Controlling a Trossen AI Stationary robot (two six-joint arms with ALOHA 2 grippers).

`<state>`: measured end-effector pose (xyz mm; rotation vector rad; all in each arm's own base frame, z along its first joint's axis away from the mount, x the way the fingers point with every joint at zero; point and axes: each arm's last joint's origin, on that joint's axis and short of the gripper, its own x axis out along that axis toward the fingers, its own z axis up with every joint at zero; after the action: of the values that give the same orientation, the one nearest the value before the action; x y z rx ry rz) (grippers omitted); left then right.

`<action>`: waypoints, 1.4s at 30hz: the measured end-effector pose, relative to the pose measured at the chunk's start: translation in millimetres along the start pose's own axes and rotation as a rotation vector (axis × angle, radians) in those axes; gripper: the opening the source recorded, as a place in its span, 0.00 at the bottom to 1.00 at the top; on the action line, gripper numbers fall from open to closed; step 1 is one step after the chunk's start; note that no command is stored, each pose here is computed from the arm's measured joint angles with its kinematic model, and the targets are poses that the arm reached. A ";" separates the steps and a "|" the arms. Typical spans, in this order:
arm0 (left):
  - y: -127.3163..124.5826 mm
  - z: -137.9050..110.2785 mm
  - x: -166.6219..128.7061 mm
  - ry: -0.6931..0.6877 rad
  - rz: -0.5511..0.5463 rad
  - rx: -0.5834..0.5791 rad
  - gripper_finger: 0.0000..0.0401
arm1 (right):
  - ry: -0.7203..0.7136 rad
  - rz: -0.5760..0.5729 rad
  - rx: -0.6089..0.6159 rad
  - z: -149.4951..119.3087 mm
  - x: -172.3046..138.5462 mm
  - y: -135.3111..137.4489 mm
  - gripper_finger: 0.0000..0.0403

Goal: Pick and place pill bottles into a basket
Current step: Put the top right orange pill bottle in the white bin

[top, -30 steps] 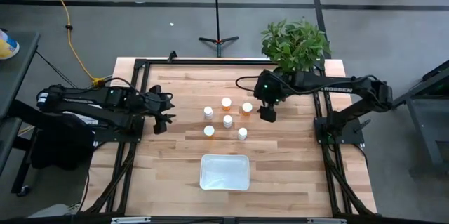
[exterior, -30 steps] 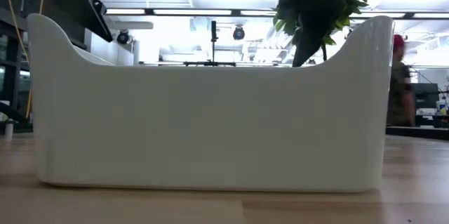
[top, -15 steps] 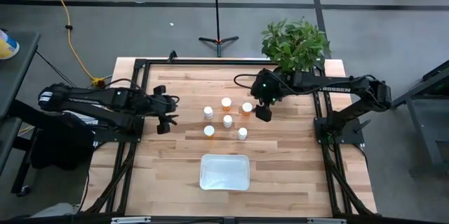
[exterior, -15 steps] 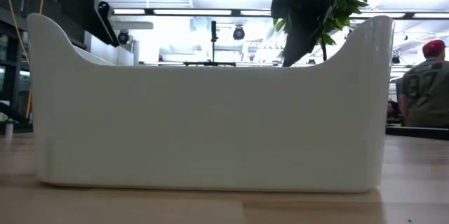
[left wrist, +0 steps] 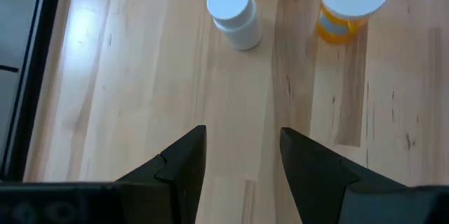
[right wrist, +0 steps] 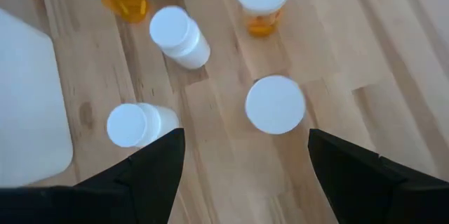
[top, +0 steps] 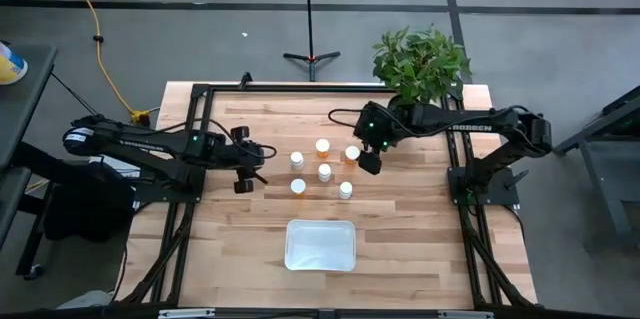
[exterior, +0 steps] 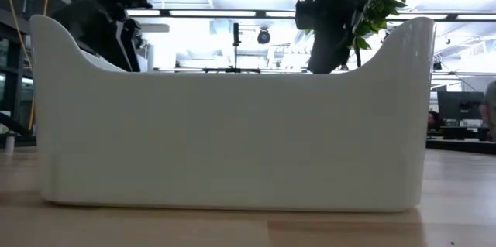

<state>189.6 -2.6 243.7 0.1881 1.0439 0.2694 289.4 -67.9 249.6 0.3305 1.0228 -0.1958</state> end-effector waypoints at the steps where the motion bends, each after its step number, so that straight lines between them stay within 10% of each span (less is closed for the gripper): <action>1: -0.4 0.2 1.0 0.004 0.000 0.002 0.54 | 0.006 0.001 0.001 -0.2 1.7 -0.2 0.73; 17: 0.1 11.7 3.0 -0.096 0.049 -0.034 0.54 | 0.034 0.058 0.122 1.4 10.4 -7.1 0.79; 32: 2.2 21.3 0.6 -0.196 0.102 -0.078 0.54 | -0.152 -0.015 -0.111 17.7 10.0 -2.5 0.79; 42: -0.7 23.8 2.8 -0.207 0.025 -0.079 0.54 | -0.146 -0.038 0.069 16.6 10.1 -4.1 0.79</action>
<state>211.7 -3.0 252.9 0.1542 0.8251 0.3067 306.6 -77.7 248.1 0.3541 0.8801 -0.2862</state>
